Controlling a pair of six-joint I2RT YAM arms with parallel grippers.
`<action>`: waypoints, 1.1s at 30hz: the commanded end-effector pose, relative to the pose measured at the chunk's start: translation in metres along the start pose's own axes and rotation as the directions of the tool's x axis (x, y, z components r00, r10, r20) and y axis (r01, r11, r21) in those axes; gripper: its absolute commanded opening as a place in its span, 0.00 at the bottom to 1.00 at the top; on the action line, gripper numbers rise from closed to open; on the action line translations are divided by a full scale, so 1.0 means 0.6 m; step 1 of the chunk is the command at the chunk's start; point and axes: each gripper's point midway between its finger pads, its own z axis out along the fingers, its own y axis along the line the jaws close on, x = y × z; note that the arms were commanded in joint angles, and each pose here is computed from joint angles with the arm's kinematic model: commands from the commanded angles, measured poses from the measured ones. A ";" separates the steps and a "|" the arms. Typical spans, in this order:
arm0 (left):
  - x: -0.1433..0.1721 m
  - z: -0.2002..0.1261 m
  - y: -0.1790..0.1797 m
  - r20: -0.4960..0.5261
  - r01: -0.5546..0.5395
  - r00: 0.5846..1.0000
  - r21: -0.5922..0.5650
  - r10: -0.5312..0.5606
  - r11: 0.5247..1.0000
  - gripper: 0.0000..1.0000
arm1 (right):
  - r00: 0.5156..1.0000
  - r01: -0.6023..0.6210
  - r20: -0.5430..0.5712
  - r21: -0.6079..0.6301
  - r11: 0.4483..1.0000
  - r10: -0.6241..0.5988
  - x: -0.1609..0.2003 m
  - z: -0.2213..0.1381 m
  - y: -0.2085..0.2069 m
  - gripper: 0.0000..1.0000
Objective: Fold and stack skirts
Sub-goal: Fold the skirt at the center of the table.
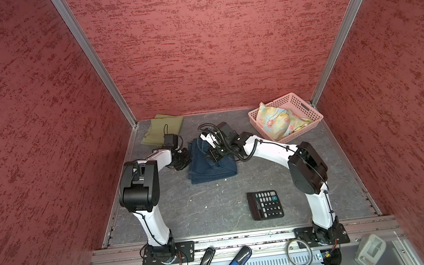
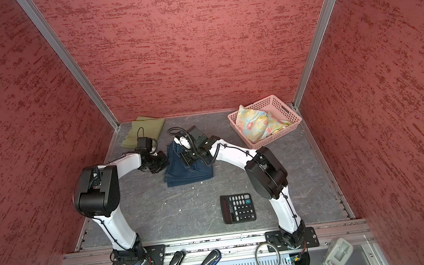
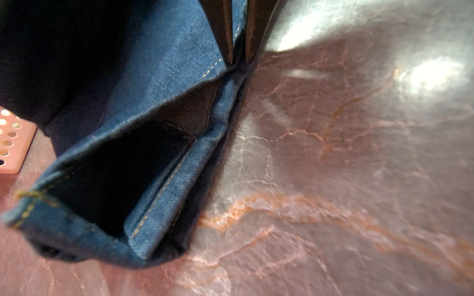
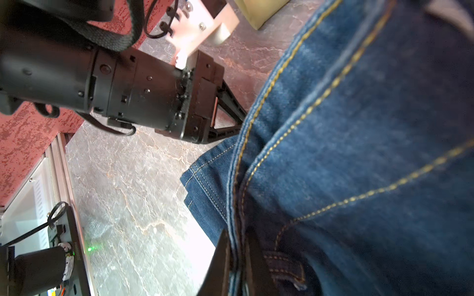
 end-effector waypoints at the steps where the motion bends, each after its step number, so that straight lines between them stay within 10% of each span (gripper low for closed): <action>1: 0.008 0.019 0.003 -0.021 0.003 1.000 -0.002 -0.003 1.000 0.13 | 1.000 -0.011 -0.003 -0.034 0.999 0.011 -0.003 0.015 0.023 0.00; 14: 0.012 0.026 -0.008 -0.022 0.007 1.000 0.018 -0.007 1.000 0.12 | 0.990 -0.139 -0.001 -0.027 0.990 0.139 -0.003 0.064 0.008 0.00; 23: 0.012 0.023 -0.012 -0.020 0.004 1.000 0.025 -0.004 1.000 0.11 | 0.960 -0.199 0.160 -0.191 0.961 0.230 -0.100 -0.023 0.049 0.56; 28: 0.012 0.020 -0.011 -0.018 0.004 1.000 0.025 -0.003 1.000 0.11 | 0.903 -0.285 0.262 -0.229 0.931 0.341 -0.127 -0.100 0.008 0.58; 33: 0.012 0.020 -0.010 -0.017 0.003 1.000 0.025 -0.002 1.000 0.11 | 0.907 -0.328 0.284 0.020 0.944 0.309 -0.086 -0.121 -0.072 0.56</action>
